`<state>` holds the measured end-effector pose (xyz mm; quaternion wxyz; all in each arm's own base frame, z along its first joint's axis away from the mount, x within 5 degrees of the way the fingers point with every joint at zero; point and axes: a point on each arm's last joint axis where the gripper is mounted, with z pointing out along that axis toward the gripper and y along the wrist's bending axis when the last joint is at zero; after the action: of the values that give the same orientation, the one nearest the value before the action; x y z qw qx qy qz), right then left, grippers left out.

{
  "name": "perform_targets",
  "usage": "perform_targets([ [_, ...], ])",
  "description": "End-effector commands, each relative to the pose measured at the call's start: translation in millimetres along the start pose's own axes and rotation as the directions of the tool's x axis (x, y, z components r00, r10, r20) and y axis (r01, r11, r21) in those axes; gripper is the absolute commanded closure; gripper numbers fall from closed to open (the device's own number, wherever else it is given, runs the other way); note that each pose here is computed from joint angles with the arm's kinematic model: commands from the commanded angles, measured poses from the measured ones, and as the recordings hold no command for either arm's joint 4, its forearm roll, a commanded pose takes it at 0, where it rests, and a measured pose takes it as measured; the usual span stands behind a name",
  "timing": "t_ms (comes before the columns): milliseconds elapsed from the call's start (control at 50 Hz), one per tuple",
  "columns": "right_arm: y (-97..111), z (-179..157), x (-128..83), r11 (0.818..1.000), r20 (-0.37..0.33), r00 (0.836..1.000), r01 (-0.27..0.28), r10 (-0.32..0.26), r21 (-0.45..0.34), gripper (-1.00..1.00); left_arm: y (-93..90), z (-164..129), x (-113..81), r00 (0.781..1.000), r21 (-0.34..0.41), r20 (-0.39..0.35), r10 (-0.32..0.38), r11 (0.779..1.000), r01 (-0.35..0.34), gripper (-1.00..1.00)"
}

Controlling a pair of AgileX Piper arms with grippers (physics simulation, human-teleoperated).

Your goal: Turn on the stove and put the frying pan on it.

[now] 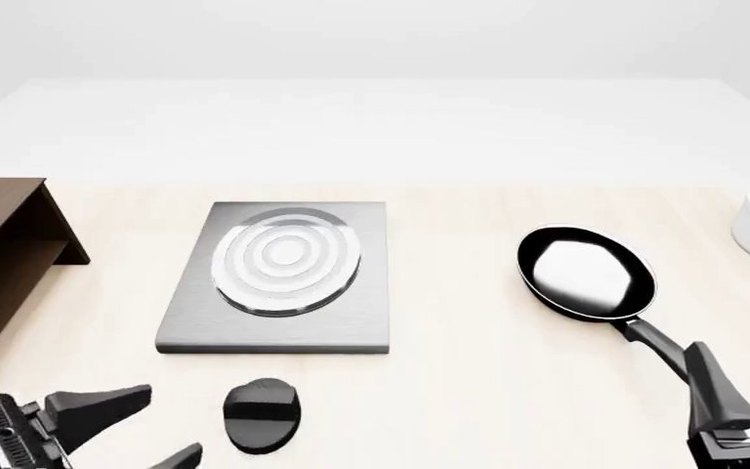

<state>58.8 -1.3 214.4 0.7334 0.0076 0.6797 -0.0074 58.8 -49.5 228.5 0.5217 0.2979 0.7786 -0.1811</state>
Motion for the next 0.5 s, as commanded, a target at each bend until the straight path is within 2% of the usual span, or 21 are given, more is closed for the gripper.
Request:
perform_targets([
  [20, 0, 5, 0, 1.0, -0.014, 1.0, 0.008, -0.008, -0.003, -1.0, 7.8, -25, 25.2, 0.989, -0.18, 0.138, -0.047, 0.981, 0.071, -1.0],
  [40, 0, 6, 1, 1.0, -0.017, 1.0, 0.009, -0.009, -0.004, -1.0, 8.6, -24, 25.4, 0.989, -0.195, 0.144, -0.038, 0.979, 0.066, -1.0],
  [60, 0, 6, 1, 1.0, -0.019, 1.0, 0.009, -0.009, -0.004, -1.0, 9.8, -27, 20.5, 0.981, -0.215, 0.184, -0.053, 0.972, 0.093, -1.0],
  [100, 0, 7, 1, 1.0, -0.02, 1.0, 0.008, -0.009, -0.005, -1.0, 12.1, -26, 21.7, 0.98, -0.258, 0.193, -0.056, 0.96, 0.106, -1.0],
  [120, 0, 7, 1, 1.0, -0.021, 1.0, 0.007, -0.007, -0.004, -1.0, 12.3, -24, 23.5, 0.975, -0.252, 0.207, -0.085, 0.958, 0.137, -1.0],
  [160, 0, 7, 1, 1.0, -0.022, 1.0, 0.006, -0.006, -0.004, -1.0, 13.5, -23, 25.0, 0.973, -0.271, 0.211, -0.087, 0.952, 0.144, -1.0],
  [180, 0, 7, 1, 1.0, -0.022, 1.0, 0.005, -0.005, -0.003, -1.0, 16.2, -19, 30.3, 0.975, -0.319, 0.215, -0.064, 0.938, 0.132, -1.0],
  [240, 0, 8, 1, 1.0, -0.026, 1.0, 0.0, 0.0, 0.0, -1.0, 17.6, -14, 37.8, 0.973, -0.332, 0.218, -0.079, 0.931, 0.15, -1.0],
  [320, 0, 12, 2, 1.0, -0.04, 0.999, -0.002, 0.002, 0.006, -1.0, 22.4, -15, 37.8, 0.959, -0.402, 0.269, -0.085, 0.895, 0.192, -1.0],
  [340, -1, 12, 2, 1.0, -0.042, 0.999, -0.001, 0.001, 0.008, -1.0, 24.5, -15, 37.8, 0.955, -0.434, 0.286, -0.084, 0.876, 0.207, -1.0],
  [380, -1, 12, 2, 1.0, -0.041, 0.999, -0.003, 0.003, 0.012, -1.0, 26.5, -16, 38.3, 0.951, -0.465, 0.3, -0.071, 0.86, 0.211, -1.0],
  [400, -1, 11, 2, 1.0, -0.041, 0.999, -0.003, 0.003, 0.012, -1.0, 26.5, -16, 38.3, 0.951, -0.465, 0.3, -0.071, 0.86, 0.211, -1.0],
  [460, -1, 14, 2, 1.0, -0.05, 0.999, -0.003, 0.004, 0.016, -1.0, 29.4, -17, 36.8, 0.942, -0.514, 0.336, -0.016, 0.834, 0.198, -1.0],
  [500, -1, 17, 2, 1.0, -0.058, 0.998, 0.004, -0.003, 0.019, -1.0, 29.6, -16, 39.6, 0.941, -0.507, 0.334, -0.061, 0.83, 0.234, -1.0],
])
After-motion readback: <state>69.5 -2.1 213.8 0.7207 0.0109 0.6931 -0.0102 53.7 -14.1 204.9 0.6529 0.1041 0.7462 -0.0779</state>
